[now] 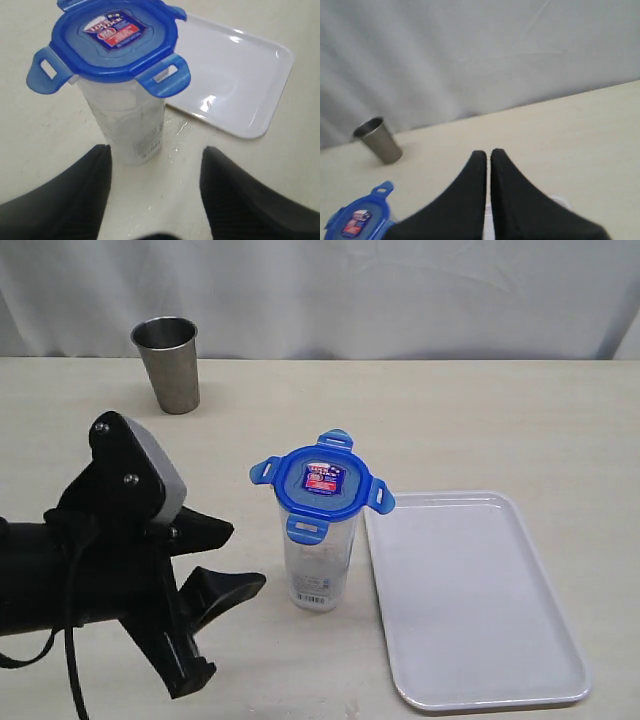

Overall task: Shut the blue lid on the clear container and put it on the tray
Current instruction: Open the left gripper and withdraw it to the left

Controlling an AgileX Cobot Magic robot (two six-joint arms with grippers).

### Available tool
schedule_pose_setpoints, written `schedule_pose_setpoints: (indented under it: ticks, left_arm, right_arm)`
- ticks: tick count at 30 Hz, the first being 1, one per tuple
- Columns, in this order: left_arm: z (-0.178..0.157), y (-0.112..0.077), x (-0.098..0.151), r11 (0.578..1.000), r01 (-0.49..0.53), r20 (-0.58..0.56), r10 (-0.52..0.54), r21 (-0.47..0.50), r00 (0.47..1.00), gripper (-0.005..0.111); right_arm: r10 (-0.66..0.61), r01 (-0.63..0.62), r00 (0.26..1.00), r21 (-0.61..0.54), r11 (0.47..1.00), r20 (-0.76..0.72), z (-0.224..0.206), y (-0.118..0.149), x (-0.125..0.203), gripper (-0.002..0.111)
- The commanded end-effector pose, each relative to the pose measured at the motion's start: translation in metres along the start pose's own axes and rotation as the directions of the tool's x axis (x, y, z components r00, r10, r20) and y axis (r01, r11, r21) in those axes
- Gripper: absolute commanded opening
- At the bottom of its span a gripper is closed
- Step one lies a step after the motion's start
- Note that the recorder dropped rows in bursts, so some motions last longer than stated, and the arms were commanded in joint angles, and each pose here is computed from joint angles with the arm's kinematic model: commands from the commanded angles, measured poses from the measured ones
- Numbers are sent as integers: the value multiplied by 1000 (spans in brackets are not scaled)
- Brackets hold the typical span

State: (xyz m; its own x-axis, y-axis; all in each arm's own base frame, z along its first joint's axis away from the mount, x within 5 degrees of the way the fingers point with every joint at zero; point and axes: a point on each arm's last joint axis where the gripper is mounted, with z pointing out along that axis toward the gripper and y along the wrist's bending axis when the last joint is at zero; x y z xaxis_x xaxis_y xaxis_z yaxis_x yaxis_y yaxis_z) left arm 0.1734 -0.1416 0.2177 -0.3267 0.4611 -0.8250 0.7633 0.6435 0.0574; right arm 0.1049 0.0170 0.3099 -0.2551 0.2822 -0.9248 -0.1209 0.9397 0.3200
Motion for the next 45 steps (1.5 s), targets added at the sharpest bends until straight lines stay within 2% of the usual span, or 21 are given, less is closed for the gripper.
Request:
schedule_pose_setpoints:
  ticks: [1,5,7,8,11,12,14,16,18,19,22,24,26,29,31,33,38,43,45]
  left_arm:
    - [17,2,14,993,-107,-74,110,40,991,52]
    - [43,3,34,986,-133,-188,149,95,971,54]
    - [62,8,43,989,-121,-268,141,88,953,66]
    - [67,12,44,990,-127,-293,140,64,946,70]
    - [78,19,51,985,-169,-357,172,40,918,76]
    - [80,18,48,980,-192,-345,200,58,917,75]
    - [78,24,40,977,-213,-327,211,32,921,75]
    - [69,41,36,985,-171,-298,159,-13,941,75]
    - [58,56,38,995,-101,-250,93,-19,964,75]
    - [47,70,41,999,-38,-211,31,-29,977,75]
    - [26,95,44,994,109,-65,-107,22,992,75]
    - [13,106,42,981,179,39,-182,73,983,75]
    - [-3,122,45,965,247,139,-257,82,956,75]
    - [-36,147,50,940,325,317,-340,101,886,75]
    - [-51,154,51,933,342,400,-359,117,843,75]
    - [-62,165,56,926,373,426,-363,64,829,75]
    - [-72,181,47,941,338,457,-306,12,835,75]
    - [-81,197,27,965,262,488,-215,-30,846,75]
    - [-79,198,21,971,239,491,-198,-23,849,75]
  right_arm:
    - [-93,69,990,-210,975,-109,26,20,-19,8]
    - [-141,79,970,-291,954,-198,45,28,-34,25]
    - [-146,65,959,-312,948,-243,60,30,-43,39]
    - [-139,57,958,-310,949,-251,65,29,-45,42]
    - [-126,44,954,-291,956,-272,78,25,-47,45]
    - [-114,36,953,-269,962,-281,88,21,-47,45]
    - [-91,31,956,-212,977,-279,102,13,-45,45]
    - [-82,35,956,-167,985,-281,112,6,-43,45]
    - [-85,40,953,-158,987,-292,121,3,-43,45]
    - [-84,37,950,-160,986,-299,126,3,-45,45]
    - [-89,34,949,-184,982,-301,133,6,-54,45]
    - [-97,29,945,-214,976,-313,136,10,-60,45]
    - [-102,24,943,-239,971,-316,138,13,-65,45]
    - [-146,48,939,-301,952,-311,139,21,-78,45]
    - [-163,52,937,-339,939,-308,138,27,-87,45]
    - [-168,31,931,-390,920,-323,138,35,-99,45]
    - [-180,19,926,-435,900,-332,138,42,-110,45]
    - [-195,52,933,-425,904,-302,140,41,-113,45]
    - [-187,56,939,-407,912,-289,142,39,-114,45]
